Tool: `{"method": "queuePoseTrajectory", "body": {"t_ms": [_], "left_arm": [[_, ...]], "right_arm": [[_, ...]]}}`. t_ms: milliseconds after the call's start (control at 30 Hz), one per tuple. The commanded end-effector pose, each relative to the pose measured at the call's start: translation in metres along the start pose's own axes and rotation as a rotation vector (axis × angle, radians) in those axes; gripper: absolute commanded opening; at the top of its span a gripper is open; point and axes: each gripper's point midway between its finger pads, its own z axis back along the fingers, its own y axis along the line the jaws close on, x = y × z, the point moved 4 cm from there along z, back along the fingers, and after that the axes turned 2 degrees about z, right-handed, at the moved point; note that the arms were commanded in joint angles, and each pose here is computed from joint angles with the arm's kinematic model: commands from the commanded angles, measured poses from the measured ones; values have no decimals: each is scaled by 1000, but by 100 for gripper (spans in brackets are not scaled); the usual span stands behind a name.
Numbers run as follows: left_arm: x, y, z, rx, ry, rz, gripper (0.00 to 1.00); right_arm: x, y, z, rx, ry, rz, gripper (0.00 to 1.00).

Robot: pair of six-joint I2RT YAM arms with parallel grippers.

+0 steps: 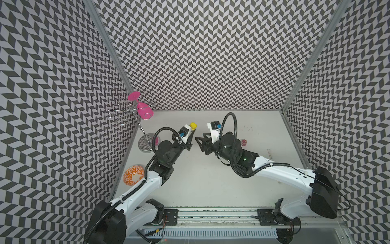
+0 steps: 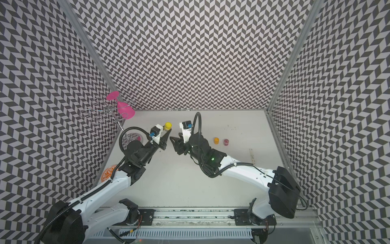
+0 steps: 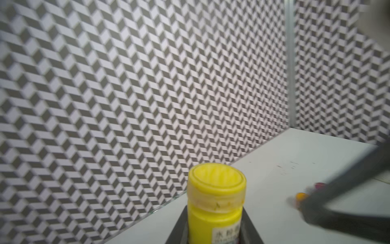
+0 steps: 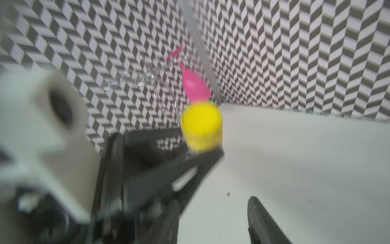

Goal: Close the paint jar lid
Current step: Screw the lid onto the paint jar.

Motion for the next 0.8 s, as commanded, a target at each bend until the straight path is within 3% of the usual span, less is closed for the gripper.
{"method": "queuePoseTrajectory", "body": {"t_ms": [0, 133, 267, 367, 467, 600, 767], "left_arm": [[18, 20, -5, 109, -44, 39, 25], [-3, 15, -17, 66, 17, 91, 25], [-5, 2, -22, -61, 13, 121, 26], [2, -20, -22, -256, -19, 140, 27], [10, -54, -14, -551, -55, 140, 27], [13, -91, 2, -939, -77, 158, 27], [11, -105, 15, -1116, -86, 174, 27]], "right_arm": [[-2, -1, 20, -14, 8, 13, 61], [12, -14, 49, -85, -81, 26, 65], [16, -33, 74, -131, -110, 51, 67], [23, -50, 91, -132, -142, 74, 67], [37, -62, 110, -117, -207, 137, 67], [53, -54, 131, 12, -319, 298, 69], [62, -31, 137, 201, -363, 461, 70]]}}
